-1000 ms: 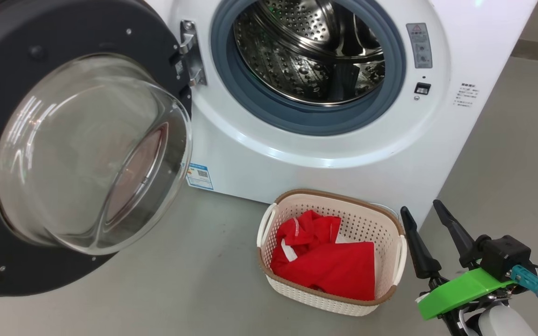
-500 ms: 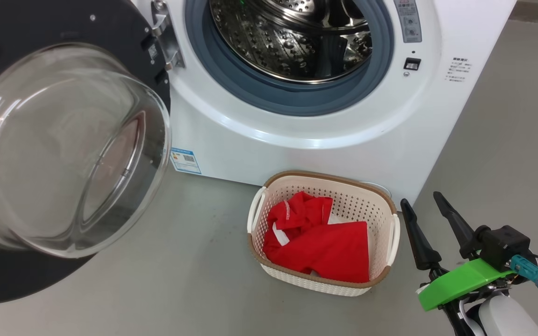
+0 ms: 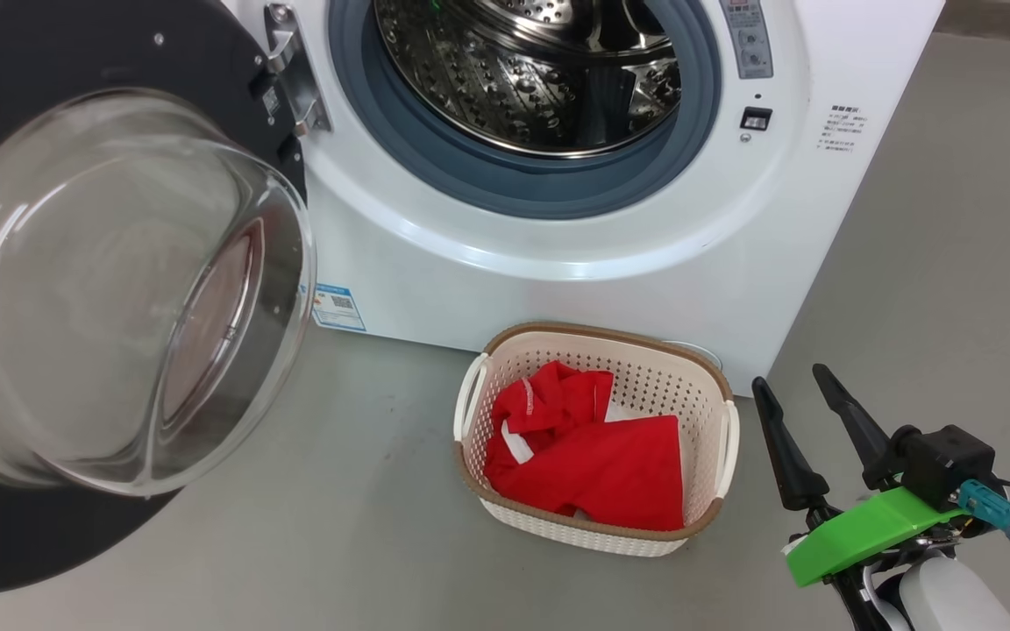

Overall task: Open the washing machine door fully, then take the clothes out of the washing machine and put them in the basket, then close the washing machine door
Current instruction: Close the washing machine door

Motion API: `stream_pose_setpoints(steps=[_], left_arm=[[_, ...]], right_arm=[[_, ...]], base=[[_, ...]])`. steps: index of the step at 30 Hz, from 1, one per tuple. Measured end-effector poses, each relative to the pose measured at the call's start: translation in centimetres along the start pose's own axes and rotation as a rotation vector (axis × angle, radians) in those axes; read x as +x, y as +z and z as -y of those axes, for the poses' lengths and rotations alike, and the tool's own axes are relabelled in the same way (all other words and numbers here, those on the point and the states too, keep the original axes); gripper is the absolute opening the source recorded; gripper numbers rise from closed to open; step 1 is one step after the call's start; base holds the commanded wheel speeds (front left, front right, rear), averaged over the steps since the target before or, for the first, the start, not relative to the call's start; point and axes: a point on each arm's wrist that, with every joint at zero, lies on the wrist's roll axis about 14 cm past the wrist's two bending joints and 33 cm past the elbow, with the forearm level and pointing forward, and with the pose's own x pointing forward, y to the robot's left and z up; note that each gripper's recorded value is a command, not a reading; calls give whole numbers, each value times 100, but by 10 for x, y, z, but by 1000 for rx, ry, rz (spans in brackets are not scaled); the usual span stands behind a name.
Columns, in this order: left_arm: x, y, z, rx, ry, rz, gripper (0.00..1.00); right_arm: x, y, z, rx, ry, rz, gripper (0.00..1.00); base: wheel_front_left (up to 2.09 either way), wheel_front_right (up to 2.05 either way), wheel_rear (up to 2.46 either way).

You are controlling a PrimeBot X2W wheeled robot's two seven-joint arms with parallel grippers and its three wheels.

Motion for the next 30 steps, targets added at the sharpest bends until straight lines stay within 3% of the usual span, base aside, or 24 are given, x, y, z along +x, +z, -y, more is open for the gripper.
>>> stream_pose_setpoints(steps=[10, 16, 30], left_arm=[[-21, -17, -6, -12, -50, -99, 0], [-32, -52, -20, -19, -48, -199, 0], [-37, -87, 20, -69, -226, -262, 0]], right_arm=[[1, -2, -3, 10, 6, -6, 100], [3, -3, -4, 20, 12, -10, 100], [-1, -5, 4, 19, -9, -17, 100]], base=[[0, 0, 0], [0, 0, 0], [0, 0, 0]])
